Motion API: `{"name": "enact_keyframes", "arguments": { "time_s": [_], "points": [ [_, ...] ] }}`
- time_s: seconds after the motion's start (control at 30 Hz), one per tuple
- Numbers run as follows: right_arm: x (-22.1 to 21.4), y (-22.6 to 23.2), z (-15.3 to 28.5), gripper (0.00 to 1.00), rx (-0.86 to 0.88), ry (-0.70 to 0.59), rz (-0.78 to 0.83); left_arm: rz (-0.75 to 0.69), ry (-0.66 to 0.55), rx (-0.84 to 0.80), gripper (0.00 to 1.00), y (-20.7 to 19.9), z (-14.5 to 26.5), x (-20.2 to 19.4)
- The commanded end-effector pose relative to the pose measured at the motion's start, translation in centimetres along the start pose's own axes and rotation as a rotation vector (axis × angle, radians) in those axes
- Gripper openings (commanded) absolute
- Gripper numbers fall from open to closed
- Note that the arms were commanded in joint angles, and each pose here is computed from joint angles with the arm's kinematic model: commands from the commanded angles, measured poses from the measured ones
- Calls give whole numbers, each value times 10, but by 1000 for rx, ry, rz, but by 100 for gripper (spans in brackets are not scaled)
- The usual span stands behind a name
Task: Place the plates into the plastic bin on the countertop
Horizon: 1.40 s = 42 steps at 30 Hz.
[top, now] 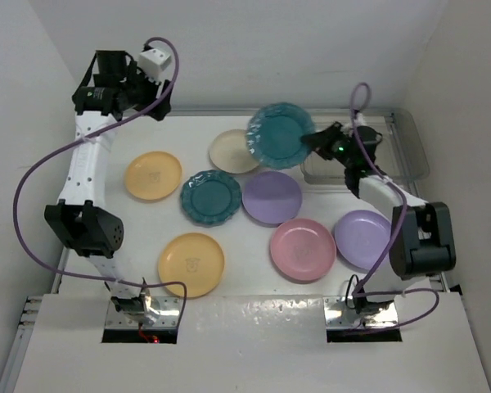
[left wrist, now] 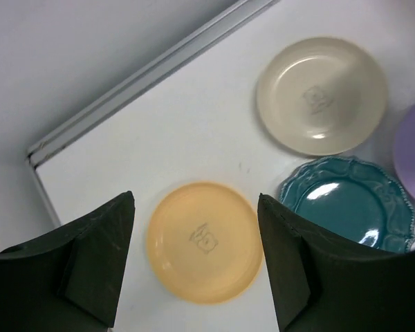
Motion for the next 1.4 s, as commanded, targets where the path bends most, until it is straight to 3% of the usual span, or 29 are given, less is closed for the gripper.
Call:
{"name": "enact_keyframes", "arguments": {
  "time_s": [0.0,0.07,0.17,0.4,0.53,0.57,0.6,0.63,0.67,0.77,0.87,1.0,1.17,1.23,1.37],
  "points": [
    [50,2,33,0,-61,-401,-180,24,-27,84,74,4,28,1],
    [73,-22,55,0,-179,-558,-199,26,12,57,74,-4,25,-13],
    [90,-44,65,0,-326,-652,-200,42,64,28,74,-11,18,-32],
    [127,-99,51,0,-636,-585,-328,63,114,-8,74,-21,8,-52],
    [135,-116,42,4,-668,-549,-311,53,133,-24,74,-25,7,-59],
    [143,-112,39,9,-661,-546,-302,58,137,-42,74,-28,5,-63],
    [136,-119,41,27,-726,-480,-321,54,147,-51,74,-30,3,-67],
    [143,-117,37,37,-736,-469,-305,59,151,-67,74,-32,1,-70],
    [143,-119,37,56,-758,-451,-299,72,174,-96,74,-39,-4,-80],
    [134,-121,42,98,-828,-401,-297,100,217,-174,72,-56,-16,-100],
    [132,-120,51,100,-953,-381,-239,161,237,-292,59,-79,-31,-115],
    [134,-105,56,100,-1036,-363,-153,236,330,-416,54,-104,-40,-141],
    [126,-84,74,100,-1040,-404,-62,345,451,-486,62,-127,-44,-177],
    [130,-65,79,100,-955,-460,-56,390,431,-481,63,-129,-48,-182],
    [107,-57,87,100,-871,-447,-56,527,455,-456,65,-143,-56,-195]
  ]
}}
Point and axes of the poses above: each gripper's point midway between its finger pads, its own z axis back along the fingers, its own y axis along the line the jaws close on, x = y × z, the point moved 10 cm from there along z, back along the fingers, and after that the axes turned 12 degrees about -z, right-handed, at the moved point
